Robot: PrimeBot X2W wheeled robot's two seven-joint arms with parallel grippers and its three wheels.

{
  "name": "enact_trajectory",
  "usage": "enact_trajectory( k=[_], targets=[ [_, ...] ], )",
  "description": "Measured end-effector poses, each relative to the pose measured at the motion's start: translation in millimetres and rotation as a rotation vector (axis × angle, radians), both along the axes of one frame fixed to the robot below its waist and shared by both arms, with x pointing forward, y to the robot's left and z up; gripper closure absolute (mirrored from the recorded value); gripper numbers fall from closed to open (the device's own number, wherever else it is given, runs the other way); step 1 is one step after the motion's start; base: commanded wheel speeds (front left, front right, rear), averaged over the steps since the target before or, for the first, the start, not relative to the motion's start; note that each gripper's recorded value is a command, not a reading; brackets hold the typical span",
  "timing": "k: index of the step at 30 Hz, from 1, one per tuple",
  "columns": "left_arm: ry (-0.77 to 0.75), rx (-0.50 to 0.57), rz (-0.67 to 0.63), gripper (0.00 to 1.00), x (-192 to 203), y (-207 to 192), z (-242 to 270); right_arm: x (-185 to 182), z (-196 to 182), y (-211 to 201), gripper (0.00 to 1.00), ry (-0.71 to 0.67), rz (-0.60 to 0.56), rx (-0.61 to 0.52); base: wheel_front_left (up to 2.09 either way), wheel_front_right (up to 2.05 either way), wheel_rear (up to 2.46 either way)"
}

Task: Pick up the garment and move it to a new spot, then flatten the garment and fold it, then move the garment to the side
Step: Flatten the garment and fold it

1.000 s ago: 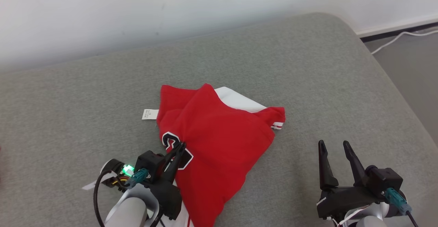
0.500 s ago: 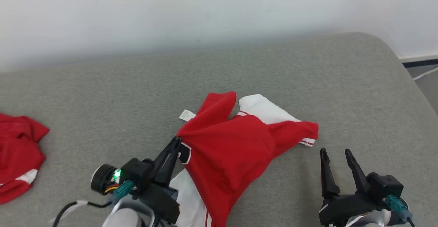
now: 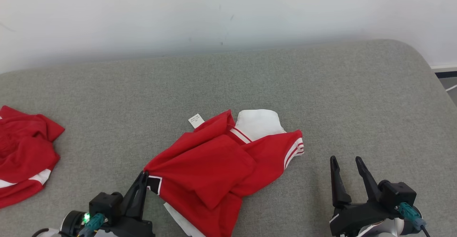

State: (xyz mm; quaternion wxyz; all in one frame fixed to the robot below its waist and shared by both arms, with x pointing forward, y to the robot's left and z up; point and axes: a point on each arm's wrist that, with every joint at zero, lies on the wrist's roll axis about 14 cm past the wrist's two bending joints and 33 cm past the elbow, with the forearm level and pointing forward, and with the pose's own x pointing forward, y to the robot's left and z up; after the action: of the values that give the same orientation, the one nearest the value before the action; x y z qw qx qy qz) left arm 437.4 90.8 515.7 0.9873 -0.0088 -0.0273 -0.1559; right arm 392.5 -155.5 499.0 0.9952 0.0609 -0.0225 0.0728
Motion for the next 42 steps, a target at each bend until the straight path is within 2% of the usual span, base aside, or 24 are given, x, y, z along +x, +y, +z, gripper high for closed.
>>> enact_trajectory(
  k=[1, 2, 3, 13, 23, 28, 32, 42],
  targets=[
    [0.007, 0.007, 0.004, 0.90, 0.1, 1.5, -3.9, -0.2, -0.8, -0.6, 0.00, 0.002, -0.001, -0.001, 0.00, 0.00, 0.00],
    [0.009, 0.009, 0.016, 0.27, 0.7, 3.9, -6.2, -0.4, -1.3, -1.1, 0.00, 0.004, -0.002, -0.001, 0.00, 0.00, 0.00],
    [0.015, 0.013, 0.019, 0.00, 0.8, 4.9, -9.0, -0.5, -1.6, -1.5, 0.00, 0.005, -0.003, -0.001, 0.00, 0.00, 0.00],
    [-0.086, 0.001, 0.020, 0.00, 2.7, -1.0, 18.3, 2.6, -3.8, 1.2, 0.00, 0.011, 0.005, 0.000, 0.00, 0.00, 0.00],
    [-0.153, 0.004, -0.223, 0.00, -27.0, -80.0, 38.1, 1.0, -3.6, 2.3, 0.00, 0.010, 0.008, -0.002, 0.00, 0.00, 0.00],
    [-0.101, 0.039, -0.311, 0.00, -38.6, -103.3, 22.6, -1.0, -5.7, -3.3, 0.00, 0.017, -0.008, -0.002, 0.00, 0.00, 0.00],
    [-0.049, 0.112, -0.372, 0.00, -45.9, -115.2, 1.2, -2.2, -7.5, -8.6, 0.00, 0.023, -0.023, 0.000, 0.00, 0.00, 0.00],
    [-0.021, 0.241, -0.397, 0.00, -31.3, -117.4, -26.1, -2.7, -5.9, -16.1, 0.00, 0.020, -0.043, -0.004, 0.00, 0.00, 0.00]
  ],
)
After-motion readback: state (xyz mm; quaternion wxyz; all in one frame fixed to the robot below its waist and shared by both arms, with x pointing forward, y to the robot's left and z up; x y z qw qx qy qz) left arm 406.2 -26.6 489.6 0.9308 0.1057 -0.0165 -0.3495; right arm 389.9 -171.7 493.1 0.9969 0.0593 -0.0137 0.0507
